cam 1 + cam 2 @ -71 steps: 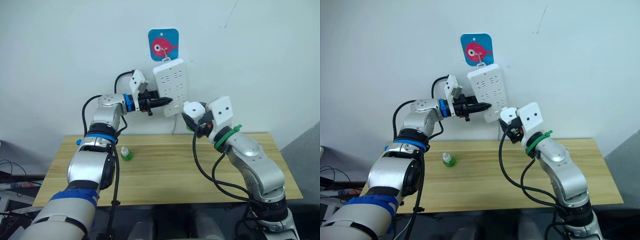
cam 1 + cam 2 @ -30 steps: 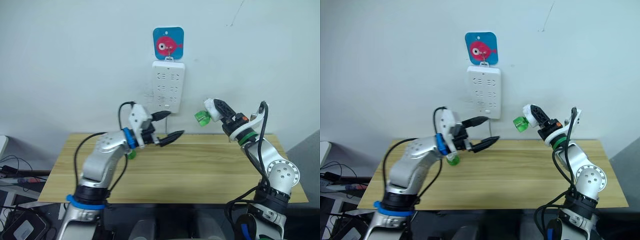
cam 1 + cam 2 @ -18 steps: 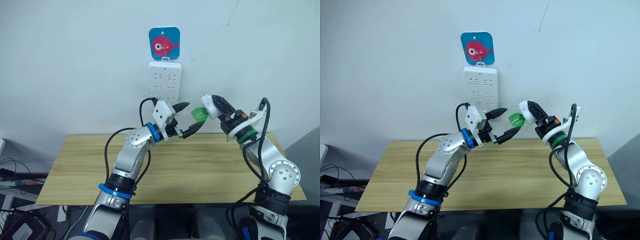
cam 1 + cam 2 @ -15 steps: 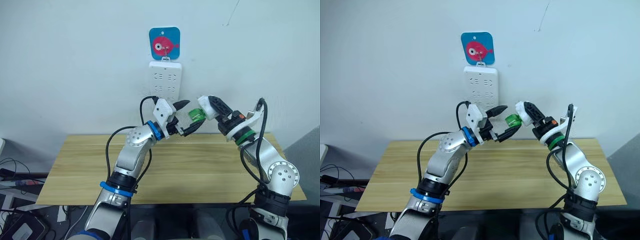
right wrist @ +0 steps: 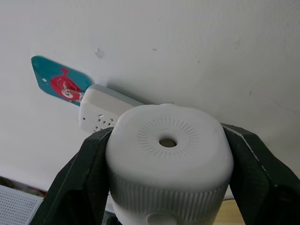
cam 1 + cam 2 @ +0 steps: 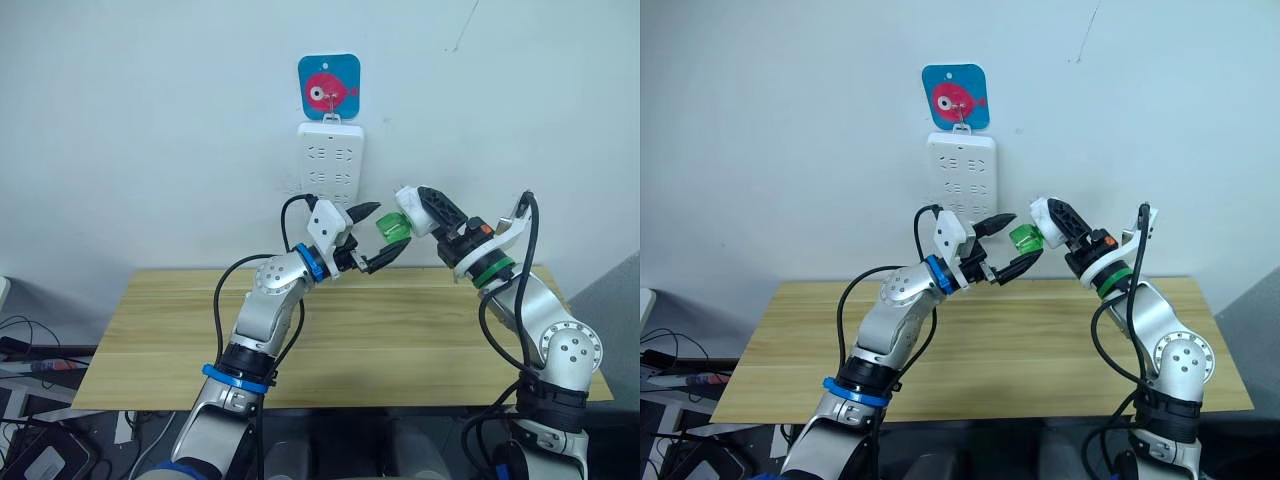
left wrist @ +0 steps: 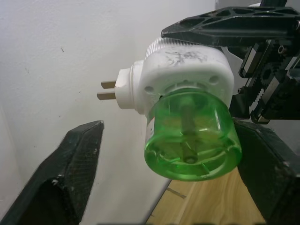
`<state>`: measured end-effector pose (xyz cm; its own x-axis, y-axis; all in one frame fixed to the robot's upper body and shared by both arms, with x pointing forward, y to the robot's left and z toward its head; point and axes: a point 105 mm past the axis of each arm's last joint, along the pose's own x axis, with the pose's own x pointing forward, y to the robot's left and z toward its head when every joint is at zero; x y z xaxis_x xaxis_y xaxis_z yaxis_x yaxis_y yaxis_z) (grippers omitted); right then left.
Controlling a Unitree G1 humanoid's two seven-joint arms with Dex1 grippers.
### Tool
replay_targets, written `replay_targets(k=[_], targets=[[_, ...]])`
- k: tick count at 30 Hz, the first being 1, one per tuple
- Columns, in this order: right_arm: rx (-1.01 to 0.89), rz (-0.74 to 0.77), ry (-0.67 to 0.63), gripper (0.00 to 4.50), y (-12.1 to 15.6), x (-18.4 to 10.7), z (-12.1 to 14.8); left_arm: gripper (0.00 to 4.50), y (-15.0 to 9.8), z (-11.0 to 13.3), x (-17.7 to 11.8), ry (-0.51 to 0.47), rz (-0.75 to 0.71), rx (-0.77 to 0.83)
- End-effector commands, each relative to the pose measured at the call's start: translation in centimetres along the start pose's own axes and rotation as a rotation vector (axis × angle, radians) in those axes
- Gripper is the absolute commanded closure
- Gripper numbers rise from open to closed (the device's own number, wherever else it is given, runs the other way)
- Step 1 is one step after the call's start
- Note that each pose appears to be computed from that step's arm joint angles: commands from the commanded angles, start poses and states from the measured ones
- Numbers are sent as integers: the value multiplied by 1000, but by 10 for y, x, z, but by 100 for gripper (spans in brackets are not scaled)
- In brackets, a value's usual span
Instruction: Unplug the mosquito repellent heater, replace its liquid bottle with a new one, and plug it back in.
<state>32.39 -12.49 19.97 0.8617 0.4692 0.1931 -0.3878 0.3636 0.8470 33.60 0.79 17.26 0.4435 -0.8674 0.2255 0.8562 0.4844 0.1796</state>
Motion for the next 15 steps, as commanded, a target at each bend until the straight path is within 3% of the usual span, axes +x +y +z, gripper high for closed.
replay_targets(k=[1,3,8,12,15], targets=[[-7,66,-5,148,15,-2,1,154,-2,13,3,-50,0,14],[-2,65,-9,148,14,-2,2,213,-3,13,4,-50,-3,11],[2,66,-10,148,14,-2,2,222,-3,11,3,-45,3,15],[-1,72,55,18,11,-6,-4,222,1,11,-2,-16,-26,73],[-39,59,210,1,-1,-16,-11,222,-2,8,-10,32,-133,145]])
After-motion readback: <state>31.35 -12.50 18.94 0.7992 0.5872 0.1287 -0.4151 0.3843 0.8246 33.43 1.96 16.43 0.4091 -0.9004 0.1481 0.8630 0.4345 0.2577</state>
